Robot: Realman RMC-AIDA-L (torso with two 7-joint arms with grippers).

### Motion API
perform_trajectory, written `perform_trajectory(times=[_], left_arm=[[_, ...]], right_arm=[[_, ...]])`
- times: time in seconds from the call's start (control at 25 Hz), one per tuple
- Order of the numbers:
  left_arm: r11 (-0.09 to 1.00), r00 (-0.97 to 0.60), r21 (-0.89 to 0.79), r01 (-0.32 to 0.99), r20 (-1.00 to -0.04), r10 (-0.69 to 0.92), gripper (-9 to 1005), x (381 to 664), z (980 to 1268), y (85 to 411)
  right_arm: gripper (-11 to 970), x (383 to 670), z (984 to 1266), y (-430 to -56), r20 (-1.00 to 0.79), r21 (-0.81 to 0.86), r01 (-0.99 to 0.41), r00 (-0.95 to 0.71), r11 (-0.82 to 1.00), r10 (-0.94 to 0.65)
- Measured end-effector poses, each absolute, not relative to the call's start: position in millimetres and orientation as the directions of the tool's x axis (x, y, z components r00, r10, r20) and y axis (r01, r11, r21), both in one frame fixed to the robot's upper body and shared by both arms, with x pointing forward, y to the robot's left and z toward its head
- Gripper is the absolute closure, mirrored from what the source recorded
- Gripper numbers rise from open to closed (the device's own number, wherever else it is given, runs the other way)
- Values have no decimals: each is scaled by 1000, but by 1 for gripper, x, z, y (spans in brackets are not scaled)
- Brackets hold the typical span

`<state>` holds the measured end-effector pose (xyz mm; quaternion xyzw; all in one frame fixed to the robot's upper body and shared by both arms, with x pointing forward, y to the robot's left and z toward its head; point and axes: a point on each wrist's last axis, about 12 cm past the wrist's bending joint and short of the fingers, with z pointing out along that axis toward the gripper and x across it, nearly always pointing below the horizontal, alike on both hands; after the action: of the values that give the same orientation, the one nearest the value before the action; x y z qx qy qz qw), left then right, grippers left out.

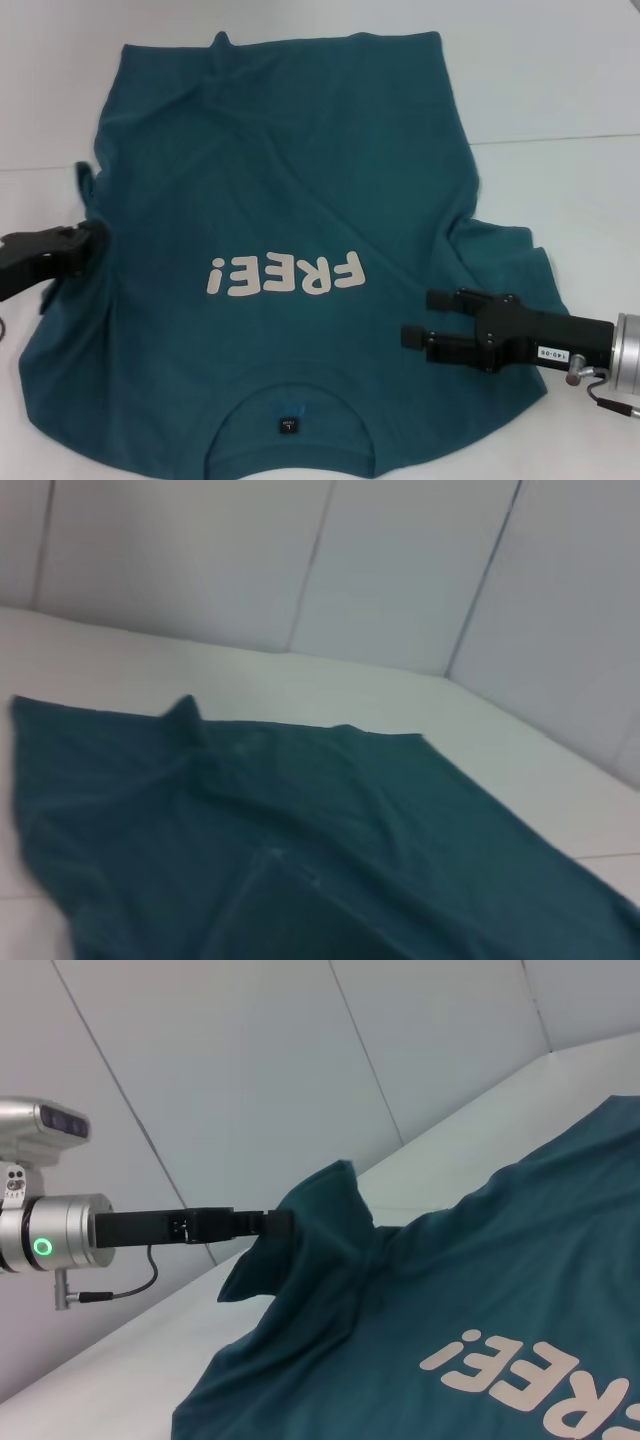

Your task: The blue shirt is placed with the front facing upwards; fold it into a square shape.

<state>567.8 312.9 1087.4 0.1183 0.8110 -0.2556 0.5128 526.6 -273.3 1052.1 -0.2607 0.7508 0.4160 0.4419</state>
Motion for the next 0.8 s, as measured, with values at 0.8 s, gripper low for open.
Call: perform_trajectory(times=[0.8], left_arm=[[748, -528, -387, 540, -847, -58, 978, 578, 1083, 269]], right_arm=[[76, 523, 1050, -273, -878, 393, -764, -476, 513, -37]])
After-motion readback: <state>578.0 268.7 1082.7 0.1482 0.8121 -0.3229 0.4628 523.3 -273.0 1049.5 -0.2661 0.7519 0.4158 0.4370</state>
